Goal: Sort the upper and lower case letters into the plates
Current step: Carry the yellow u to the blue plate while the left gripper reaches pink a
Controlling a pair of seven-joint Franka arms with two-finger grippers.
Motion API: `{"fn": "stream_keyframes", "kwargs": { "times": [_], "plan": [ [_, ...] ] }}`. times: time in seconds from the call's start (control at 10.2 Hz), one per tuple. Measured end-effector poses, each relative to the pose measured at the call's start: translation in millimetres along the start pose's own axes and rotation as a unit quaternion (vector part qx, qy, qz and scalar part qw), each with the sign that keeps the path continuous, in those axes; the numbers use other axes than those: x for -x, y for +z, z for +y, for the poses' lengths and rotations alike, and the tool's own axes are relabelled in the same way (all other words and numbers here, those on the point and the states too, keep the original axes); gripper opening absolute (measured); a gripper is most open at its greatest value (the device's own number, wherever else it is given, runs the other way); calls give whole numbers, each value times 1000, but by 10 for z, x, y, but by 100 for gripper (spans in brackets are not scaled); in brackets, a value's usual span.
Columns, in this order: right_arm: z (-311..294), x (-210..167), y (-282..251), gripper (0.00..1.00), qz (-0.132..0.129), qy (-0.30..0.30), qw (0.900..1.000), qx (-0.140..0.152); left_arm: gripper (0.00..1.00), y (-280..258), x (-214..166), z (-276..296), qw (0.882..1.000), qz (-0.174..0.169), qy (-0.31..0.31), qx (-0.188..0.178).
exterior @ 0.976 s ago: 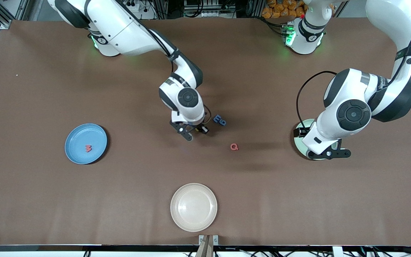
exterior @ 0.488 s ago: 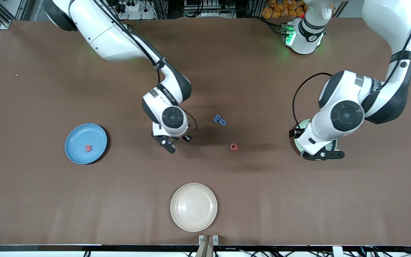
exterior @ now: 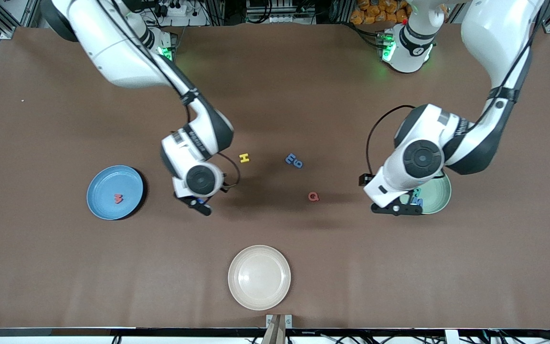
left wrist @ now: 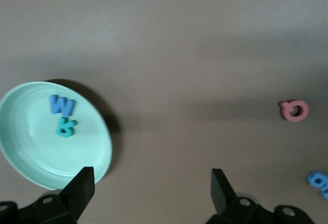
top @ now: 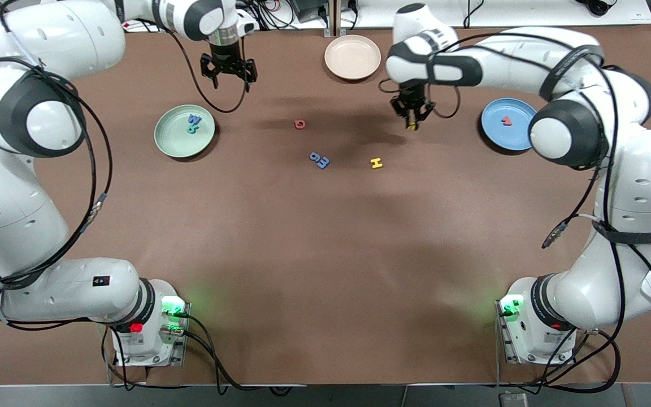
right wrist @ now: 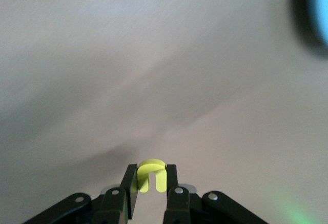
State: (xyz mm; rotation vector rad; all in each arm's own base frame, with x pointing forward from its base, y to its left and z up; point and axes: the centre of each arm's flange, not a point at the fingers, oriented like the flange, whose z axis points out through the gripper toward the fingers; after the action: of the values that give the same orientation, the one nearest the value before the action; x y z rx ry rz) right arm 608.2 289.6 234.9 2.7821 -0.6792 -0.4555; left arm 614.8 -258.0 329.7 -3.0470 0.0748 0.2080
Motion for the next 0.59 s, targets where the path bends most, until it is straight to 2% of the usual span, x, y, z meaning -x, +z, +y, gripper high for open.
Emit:
{"fn": "stream_keyframes", "kwargs": {
  "times": [0.2, 0.49, 0.59],
  "plan": [
    [709, -584, -192, 26, -23, -54, 998, -1, 100, 161, 10, 336, 999, 13, -49, 19],
    [1620, -1251, -197, 26, -29, -117, 993, -9, 100, 254, 26, 679, 989, 34, -137, 51],
    [1763, -1371, -116, 26, -22, -125, 992, -8, 100, 295, -1, 708, 985, 40, -158, 62]
  ]
}}
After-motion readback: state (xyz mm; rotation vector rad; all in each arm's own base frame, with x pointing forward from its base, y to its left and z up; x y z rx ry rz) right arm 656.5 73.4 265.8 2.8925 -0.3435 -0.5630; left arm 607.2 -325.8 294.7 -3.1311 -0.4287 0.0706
